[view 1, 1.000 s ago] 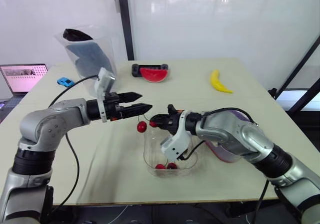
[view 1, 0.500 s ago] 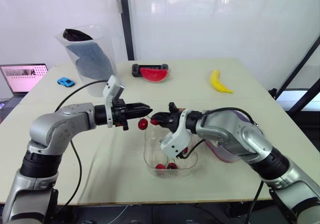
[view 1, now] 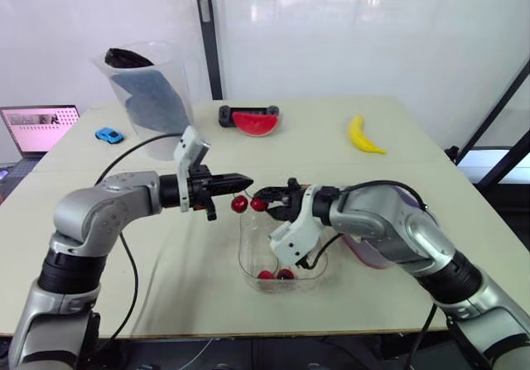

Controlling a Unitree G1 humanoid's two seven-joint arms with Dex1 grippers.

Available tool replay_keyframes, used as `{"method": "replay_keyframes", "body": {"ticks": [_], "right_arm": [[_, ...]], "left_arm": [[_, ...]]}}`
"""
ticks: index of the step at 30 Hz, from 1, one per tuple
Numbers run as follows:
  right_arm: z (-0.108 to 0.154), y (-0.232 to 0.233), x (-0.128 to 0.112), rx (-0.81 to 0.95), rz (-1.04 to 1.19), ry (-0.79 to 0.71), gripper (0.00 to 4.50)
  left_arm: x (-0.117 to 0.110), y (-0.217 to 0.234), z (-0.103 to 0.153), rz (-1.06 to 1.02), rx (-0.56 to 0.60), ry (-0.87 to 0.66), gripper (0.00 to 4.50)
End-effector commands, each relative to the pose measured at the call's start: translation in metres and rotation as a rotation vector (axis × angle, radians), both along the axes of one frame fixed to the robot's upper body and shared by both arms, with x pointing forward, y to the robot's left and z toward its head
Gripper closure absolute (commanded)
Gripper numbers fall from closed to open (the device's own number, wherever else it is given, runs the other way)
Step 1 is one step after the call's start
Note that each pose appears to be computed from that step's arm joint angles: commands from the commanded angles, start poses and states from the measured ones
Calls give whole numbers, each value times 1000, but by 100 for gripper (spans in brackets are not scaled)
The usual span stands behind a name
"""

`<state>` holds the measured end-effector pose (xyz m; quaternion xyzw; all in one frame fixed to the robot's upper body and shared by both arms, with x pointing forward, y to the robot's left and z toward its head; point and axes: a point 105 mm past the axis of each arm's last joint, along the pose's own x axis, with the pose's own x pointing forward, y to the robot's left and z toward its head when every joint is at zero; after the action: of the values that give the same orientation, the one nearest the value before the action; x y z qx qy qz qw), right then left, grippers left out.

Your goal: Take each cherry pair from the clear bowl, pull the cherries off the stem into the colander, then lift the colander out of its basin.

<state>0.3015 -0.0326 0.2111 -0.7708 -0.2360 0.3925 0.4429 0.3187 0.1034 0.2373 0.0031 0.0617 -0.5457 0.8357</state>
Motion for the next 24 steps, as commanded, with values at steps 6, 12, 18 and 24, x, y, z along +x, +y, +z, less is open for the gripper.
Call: {"method": "replay_keyframes", "body": {"ticks": [6, 12, 18, 24], "right_arm": [[36, -45, -37, 332, -236, 746, 2], [70, -47, -45, 669, -262, 1218, 2], [66, -46, -28, 824, -299, 1421, 2], [54, -35, -10, 917, -288, 1401, 2]], "left_arm": [[0, -1, 25, -48, -87, -115, 450], [-10, -5, 30, -172, -92, -190, 450], [-14, -6, 31, -244, -91, -224, 450], [-18, -12, 33, -295, -91, -222, 450]]}}
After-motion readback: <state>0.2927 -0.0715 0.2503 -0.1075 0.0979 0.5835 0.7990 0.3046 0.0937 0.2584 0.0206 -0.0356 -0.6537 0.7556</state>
